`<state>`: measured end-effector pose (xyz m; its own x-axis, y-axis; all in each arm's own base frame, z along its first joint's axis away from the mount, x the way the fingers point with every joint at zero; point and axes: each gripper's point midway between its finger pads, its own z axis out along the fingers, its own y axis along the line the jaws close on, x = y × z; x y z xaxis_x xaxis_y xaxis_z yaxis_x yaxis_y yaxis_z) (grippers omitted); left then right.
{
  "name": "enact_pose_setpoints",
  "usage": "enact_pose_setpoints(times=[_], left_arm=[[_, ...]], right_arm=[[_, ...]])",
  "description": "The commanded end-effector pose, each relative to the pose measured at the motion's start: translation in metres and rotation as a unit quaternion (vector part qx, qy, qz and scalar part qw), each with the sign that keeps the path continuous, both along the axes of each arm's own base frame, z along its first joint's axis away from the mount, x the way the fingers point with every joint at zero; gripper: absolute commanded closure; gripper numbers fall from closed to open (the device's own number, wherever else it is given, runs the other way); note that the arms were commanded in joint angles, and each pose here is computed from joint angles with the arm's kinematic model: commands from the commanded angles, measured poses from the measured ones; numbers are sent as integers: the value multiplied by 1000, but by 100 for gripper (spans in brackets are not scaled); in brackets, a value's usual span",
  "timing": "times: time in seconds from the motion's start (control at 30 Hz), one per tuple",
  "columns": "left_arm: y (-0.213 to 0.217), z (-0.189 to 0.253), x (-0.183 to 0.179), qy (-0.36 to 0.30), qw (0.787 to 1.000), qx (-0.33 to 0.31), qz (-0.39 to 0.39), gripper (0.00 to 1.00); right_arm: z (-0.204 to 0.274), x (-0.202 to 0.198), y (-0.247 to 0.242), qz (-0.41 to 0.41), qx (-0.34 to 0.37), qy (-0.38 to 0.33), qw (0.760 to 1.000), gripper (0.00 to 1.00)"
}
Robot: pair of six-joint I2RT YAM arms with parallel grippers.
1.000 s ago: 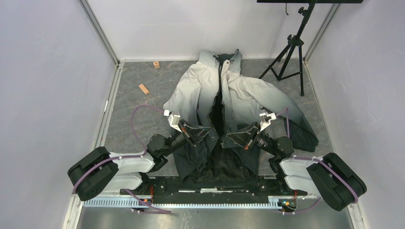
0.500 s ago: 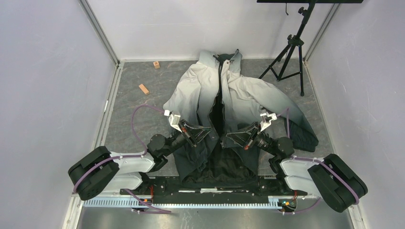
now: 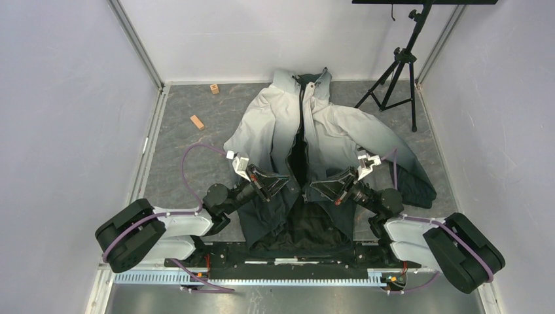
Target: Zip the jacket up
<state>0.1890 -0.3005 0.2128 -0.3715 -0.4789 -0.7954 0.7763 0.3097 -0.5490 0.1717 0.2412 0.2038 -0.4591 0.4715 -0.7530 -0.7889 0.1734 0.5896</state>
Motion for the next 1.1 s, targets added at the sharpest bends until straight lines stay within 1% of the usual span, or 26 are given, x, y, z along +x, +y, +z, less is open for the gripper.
enact_pose_setpoints(times=[0.0, 0.23, 0.6, 1.07], left_arm=[[-1, 31, -4, -25, 998, -51, -13, 98], [-2, 30, -4, -21, 998, -52, -16, 98], [-6, 28, -5, -17, 998, -50, -24, 98], [-8, 30, -5, -14, 998, -61, -31, 98]], right_arm=[[-1, -39, -24, -4, 35, -53, 998, 100], [4, -39, -24, -3, 45, -54, 998, 100], [2, -35, -24, -14, 37, -60, 997, 100], [4, -36, -23, -8, 43, -56, 997, 100]])
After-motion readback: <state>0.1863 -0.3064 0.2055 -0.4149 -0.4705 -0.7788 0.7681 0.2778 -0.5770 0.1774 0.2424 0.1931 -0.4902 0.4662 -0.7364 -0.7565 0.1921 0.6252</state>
